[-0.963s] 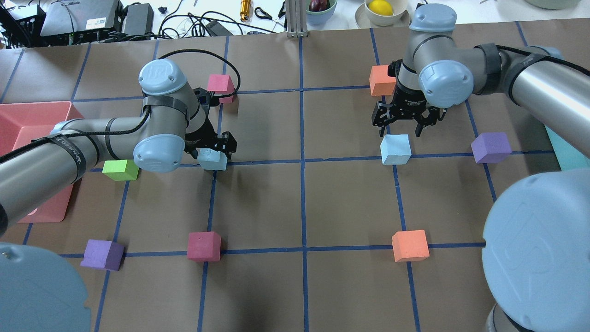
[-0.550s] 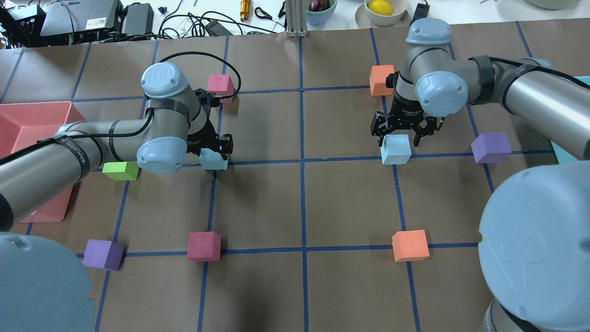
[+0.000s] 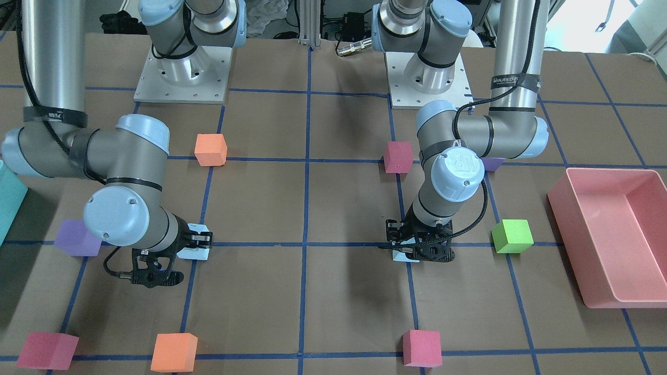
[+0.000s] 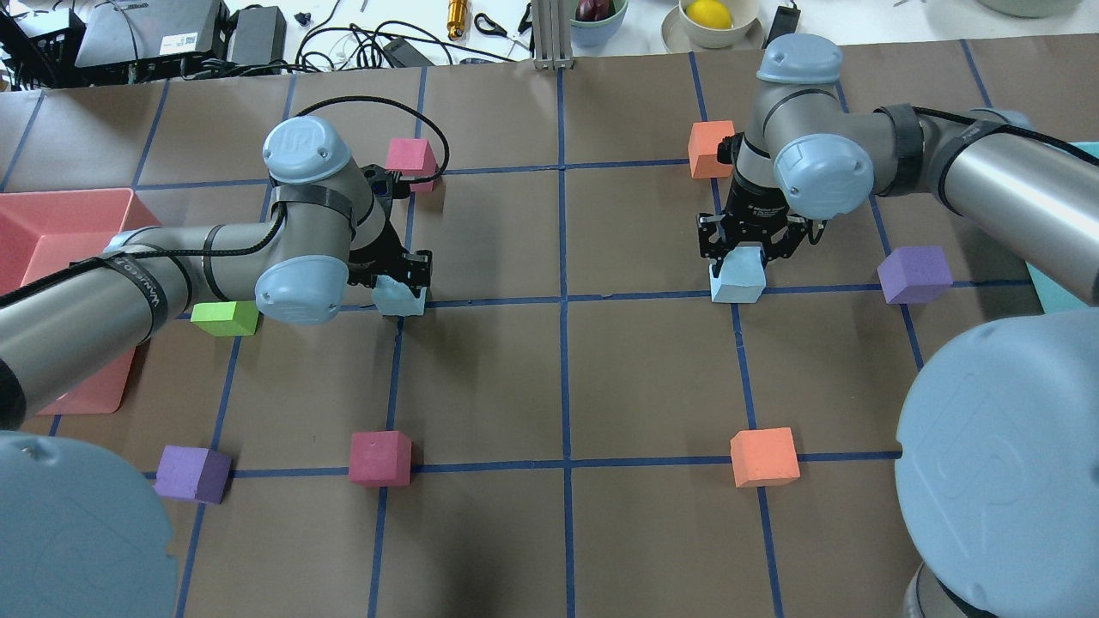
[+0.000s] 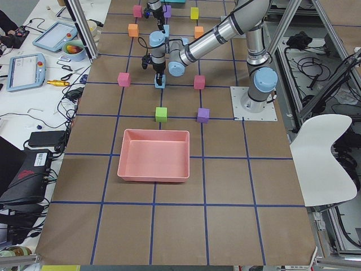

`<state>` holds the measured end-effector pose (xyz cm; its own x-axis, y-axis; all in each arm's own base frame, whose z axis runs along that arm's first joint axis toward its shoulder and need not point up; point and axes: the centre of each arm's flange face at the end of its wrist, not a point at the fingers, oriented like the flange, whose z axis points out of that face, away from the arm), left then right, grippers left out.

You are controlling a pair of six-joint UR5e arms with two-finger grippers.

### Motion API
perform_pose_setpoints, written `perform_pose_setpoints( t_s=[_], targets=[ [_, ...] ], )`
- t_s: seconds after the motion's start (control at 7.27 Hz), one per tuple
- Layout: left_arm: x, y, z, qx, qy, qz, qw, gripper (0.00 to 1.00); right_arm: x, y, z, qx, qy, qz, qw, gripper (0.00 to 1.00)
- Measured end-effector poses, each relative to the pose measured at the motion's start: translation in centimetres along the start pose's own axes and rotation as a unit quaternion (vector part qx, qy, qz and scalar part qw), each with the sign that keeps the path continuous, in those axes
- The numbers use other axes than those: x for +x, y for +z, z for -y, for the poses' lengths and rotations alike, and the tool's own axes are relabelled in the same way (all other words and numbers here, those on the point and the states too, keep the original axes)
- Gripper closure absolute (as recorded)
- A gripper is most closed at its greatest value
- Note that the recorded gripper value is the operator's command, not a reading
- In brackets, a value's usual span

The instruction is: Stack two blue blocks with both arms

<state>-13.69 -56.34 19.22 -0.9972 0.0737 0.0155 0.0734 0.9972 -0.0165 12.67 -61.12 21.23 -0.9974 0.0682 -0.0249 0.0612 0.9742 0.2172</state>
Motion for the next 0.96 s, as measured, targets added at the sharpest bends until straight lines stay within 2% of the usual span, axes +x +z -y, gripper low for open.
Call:
perform_pose_setpoints(
  t_s=[0.14, 0.41, 0.69, 0.96],
  targets=[
    [0.0, -0.1, 0.1, 0.002, 0.0, 0.0, 1.0, 0.91, -1.8, -1.5, -0.2, 0.012, 0.007, 0.018, 0.9997, 1.0],
    [0.0, -0.3, 0.2, 0.005, 0.0, 0.001, 1.0, 0.92, -9.3, -2.6, -2.6, 0.027, -0.003, 0.024, 0.9993, 1.0],
    [0.0, -0.8, 0.3, 0.009, 0.0, 0.002, 1.0, 0.92, -16.2, -2.1, -5.4, 0.045, -0.009, 0.023, 0.9987, 1.0],
    [0.0, -1.7, 0.5, 0.018, -0.001, 0.003, 0.9998, 0.92, -19.5, -0.3, -6.9, 0.042, -0.026, 0.02, 0.9986, 1.0]
  ],
)
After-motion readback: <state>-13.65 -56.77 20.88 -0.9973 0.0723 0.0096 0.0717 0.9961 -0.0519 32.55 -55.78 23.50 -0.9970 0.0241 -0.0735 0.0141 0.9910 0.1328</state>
